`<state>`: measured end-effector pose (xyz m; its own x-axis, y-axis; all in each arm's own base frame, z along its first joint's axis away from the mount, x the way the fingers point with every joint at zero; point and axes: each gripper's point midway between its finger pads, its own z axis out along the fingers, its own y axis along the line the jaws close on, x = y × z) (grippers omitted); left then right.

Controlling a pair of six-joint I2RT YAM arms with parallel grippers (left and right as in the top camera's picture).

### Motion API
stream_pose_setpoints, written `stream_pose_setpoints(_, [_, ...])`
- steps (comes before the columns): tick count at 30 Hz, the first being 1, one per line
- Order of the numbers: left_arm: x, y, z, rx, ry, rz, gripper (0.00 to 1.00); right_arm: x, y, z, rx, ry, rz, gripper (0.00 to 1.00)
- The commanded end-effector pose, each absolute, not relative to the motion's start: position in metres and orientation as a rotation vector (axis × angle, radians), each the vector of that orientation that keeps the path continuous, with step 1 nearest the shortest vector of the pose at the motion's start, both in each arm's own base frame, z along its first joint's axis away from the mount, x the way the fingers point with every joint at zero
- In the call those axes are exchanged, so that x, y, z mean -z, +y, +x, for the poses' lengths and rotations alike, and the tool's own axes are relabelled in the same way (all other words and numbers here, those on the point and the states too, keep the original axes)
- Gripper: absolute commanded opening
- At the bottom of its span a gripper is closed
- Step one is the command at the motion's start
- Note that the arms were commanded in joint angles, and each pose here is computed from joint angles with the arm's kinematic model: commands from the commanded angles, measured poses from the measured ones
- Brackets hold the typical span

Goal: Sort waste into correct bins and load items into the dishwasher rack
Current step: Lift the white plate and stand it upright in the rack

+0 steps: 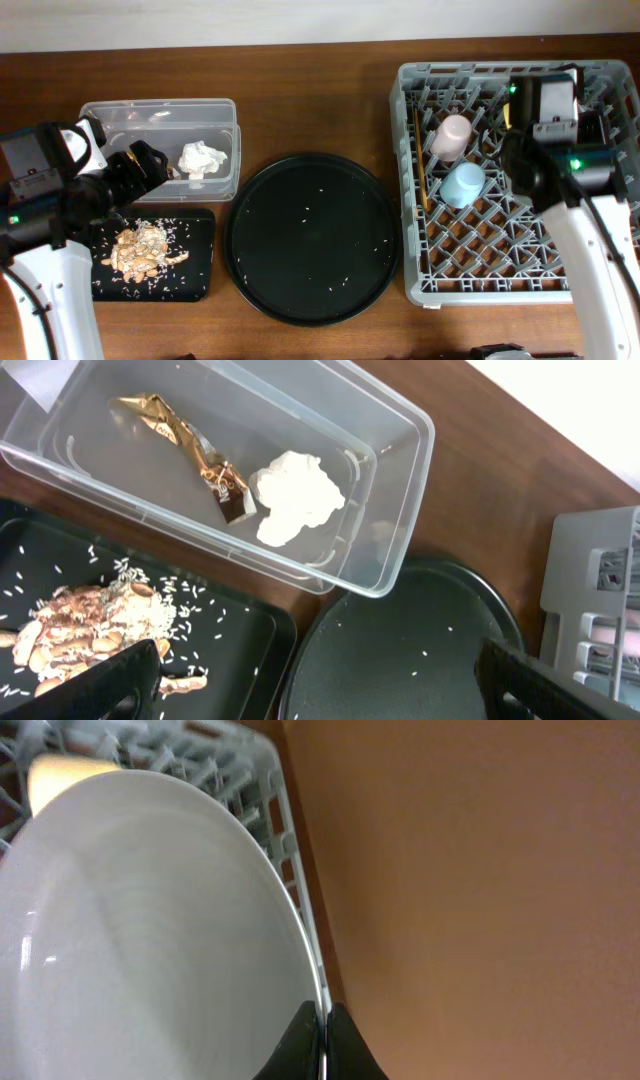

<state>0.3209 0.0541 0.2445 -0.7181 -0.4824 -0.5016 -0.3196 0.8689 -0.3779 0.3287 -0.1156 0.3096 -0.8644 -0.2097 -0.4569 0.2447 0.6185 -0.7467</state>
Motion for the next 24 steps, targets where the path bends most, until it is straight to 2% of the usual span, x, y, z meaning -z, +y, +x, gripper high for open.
stream_pose_setpoints(1, [-0.249,0.055,0.32,0.345,2.417,-0.565,0.99,-0.281,-0.134,0.347,1.19,2.419,0.051,0.04])
stream_pose_setpoints(5, [-0.249,0.055,0.32,0.345,2.417,-0.565,0.99,-0.222,-0.135,0.372,1.241,2.566,-0.047,0.04])
stream_pose_setpoints(13, [-0.249,0.055,0.32,0.345,2.417,-0.565,0.99,-0.222,-0.087,0.398,1.175,2.479,-0.165,0.04])
stream_pose_setpoints(14, [-0.249,0.055,0.32,0.345,2.417,-0.565,1.0,-0.222,-0.081,0.4,1.168,2.471,-0.18,0.09])
stream_pose_setpoints(17, [-0.249,0.055,0.32,0.345,2.417,-0.566,0.99,-0.22,-0.079,0.401,1.148,2.477,-0.187,0.32])
stream_pose_setpoints(18, [-0.249,0.055,0.32,0.345,2.417,-0.565,0.99,-0.217,-0.076,0.402,1.114,2.487,-0.198,0.36])
stream_pose_setpoints(20, [-0.249,0.055,0.32,0.345,2.417,-0.565,0.99,-0.211,-0.068,0.405,1.037,2.508,-0.222,0.52])
stream_pose_setpoints(24, [-0.249,0.055,0.32,0.345,2.417,-0.565,0.99,-0.208,-0.062,0.406,0.997,2.514,-0.236,0.67])
